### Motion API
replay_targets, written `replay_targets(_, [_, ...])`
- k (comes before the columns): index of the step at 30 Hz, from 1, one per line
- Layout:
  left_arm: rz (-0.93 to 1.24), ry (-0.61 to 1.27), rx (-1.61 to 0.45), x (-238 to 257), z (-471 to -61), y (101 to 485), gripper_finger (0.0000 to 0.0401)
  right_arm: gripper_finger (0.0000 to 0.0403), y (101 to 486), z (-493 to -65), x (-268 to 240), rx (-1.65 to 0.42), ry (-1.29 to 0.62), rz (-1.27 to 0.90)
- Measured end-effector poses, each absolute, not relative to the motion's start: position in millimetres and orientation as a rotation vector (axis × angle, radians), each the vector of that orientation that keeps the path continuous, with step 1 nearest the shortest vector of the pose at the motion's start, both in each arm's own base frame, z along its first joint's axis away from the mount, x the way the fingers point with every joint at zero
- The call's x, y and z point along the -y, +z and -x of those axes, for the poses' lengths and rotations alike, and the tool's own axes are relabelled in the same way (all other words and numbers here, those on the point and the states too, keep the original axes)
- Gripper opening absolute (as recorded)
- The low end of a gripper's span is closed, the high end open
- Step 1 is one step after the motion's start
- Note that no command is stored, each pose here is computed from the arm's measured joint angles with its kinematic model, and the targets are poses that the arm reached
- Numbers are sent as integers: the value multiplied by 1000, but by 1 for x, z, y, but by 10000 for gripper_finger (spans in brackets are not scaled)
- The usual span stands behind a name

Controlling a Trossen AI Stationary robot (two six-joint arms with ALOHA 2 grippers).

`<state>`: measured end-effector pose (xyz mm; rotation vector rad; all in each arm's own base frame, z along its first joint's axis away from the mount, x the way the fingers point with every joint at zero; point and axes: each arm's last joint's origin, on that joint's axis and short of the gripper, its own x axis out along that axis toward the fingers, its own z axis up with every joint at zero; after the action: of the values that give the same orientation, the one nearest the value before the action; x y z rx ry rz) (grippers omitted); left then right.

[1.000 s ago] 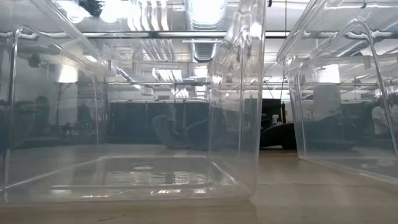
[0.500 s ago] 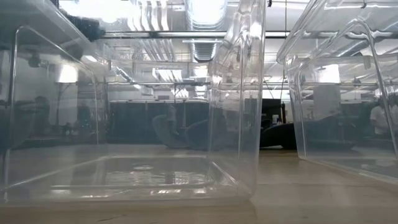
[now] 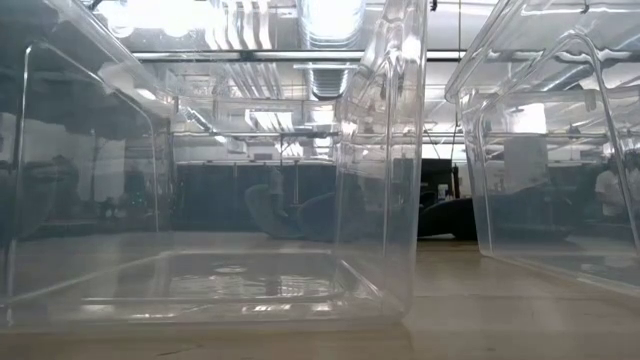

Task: Pick & Place hat
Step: Put the left blue cap into the right transparent container

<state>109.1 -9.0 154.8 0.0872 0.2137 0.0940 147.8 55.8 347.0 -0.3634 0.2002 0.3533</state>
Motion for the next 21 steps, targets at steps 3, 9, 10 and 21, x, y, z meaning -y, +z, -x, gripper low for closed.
replay_targets(3, [-87,94,-216,9,-109,154,133,11,348,-148,-56,-188,357,388])
replay_targets(9, [-87,94,-218,9,-109,154,133,11,350,-147,-56,-185,365,449])
replay_targets(10, [-87,94,-218,9,-109,154,133,11,350,-145,-56,-201,373,469])
replay_targets(21, [-88,94,-220,9,-109,154,133,11,333,-137,-78,-441,527,506])
